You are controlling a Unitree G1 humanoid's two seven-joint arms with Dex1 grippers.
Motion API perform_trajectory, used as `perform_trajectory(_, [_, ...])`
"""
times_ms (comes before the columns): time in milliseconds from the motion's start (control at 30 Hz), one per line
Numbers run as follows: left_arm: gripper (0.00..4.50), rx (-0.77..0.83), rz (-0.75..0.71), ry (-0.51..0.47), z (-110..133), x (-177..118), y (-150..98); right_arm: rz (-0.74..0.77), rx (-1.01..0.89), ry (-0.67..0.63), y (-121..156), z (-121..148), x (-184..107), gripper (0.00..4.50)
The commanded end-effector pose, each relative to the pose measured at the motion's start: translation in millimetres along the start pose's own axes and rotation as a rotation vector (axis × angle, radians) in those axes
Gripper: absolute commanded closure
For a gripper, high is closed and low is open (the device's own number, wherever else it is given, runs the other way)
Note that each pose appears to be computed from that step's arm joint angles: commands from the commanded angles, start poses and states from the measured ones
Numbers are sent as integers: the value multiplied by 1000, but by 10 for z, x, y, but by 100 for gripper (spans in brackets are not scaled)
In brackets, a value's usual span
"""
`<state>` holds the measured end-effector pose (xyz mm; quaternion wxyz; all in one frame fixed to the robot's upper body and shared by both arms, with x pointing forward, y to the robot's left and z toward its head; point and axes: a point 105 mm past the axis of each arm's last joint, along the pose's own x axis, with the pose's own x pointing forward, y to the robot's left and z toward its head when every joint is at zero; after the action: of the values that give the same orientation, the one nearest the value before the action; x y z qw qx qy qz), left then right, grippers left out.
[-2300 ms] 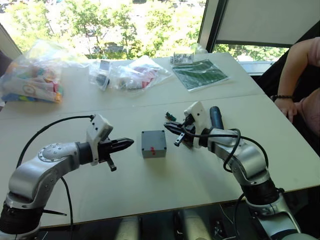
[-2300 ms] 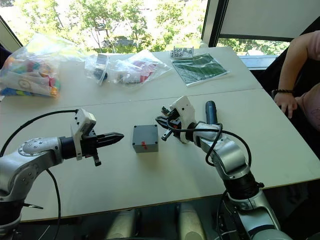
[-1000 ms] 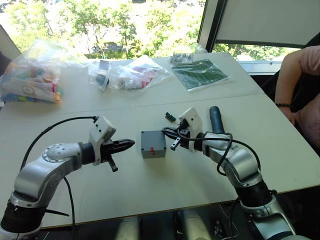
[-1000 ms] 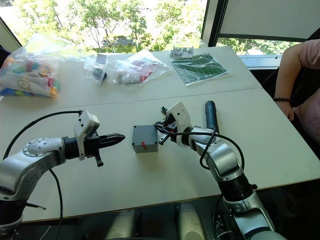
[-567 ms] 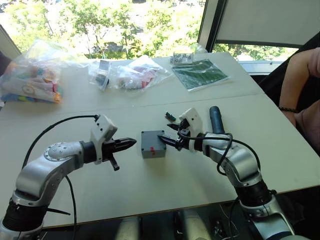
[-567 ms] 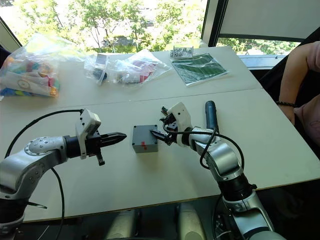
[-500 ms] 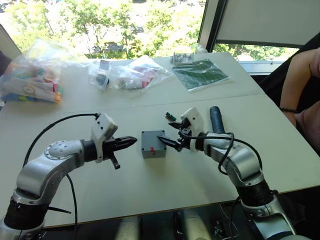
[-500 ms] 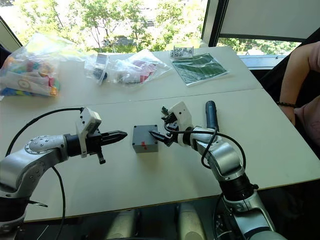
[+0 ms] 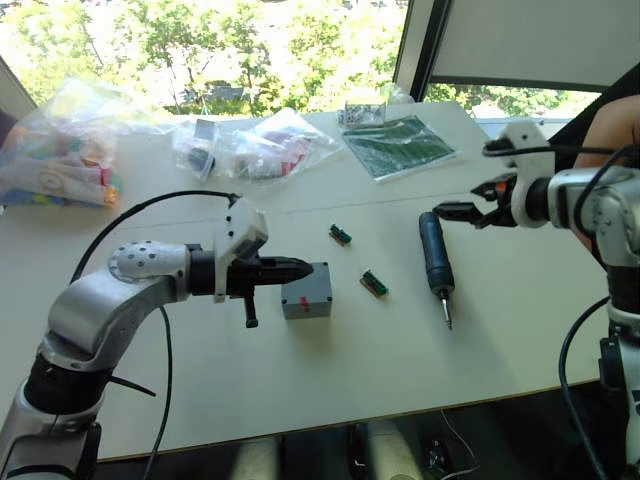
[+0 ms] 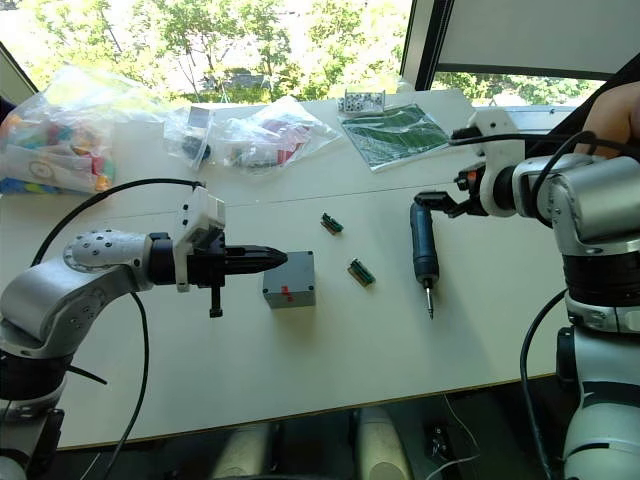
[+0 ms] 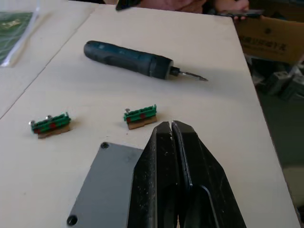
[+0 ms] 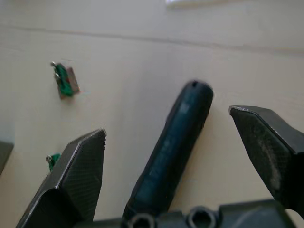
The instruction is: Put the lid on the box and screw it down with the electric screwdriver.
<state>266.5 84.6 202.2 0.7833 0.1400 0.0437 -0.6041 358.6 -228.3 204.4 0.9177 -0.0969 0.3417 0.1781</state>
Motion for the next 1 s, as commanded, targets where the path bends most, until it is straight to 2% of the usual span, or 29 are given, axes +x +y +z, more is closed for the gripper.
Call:
perform_trajectory(33, [450, 72, -19, -17, 20, 88, -46, 49, 75, 138, 4, -56, -42, 2])
perform_trajectory(233, [450, 49, 0, -67, -11, 198, -115, 139, 115, 272, 73, -134, 64, 2])
perform_trajectory(433, [450, 22, 36, -77, -59, 186, -174, 164, 143, 338, 93, -156, 181, 2])
perform_trajectory(633, [450, -4, 94, -82, -107, 198, -216, 197, 82, 389, 191, -157, 395, 2])
perform_trajectory(800, [450, -23, 141, -92, -125, 196, -225, 197, 19, 463, 180, -285, 529, 2])
perform_trajectory(900, [450, -31, 177, -87, -156, 193, -218, 182, -41, 505, 116, -381, 586, 59])
perform_trajectory(1000, [450, -41, 201, -79, -198, 171, -209, 183, -66, 523, 97, -417, 631, 142])
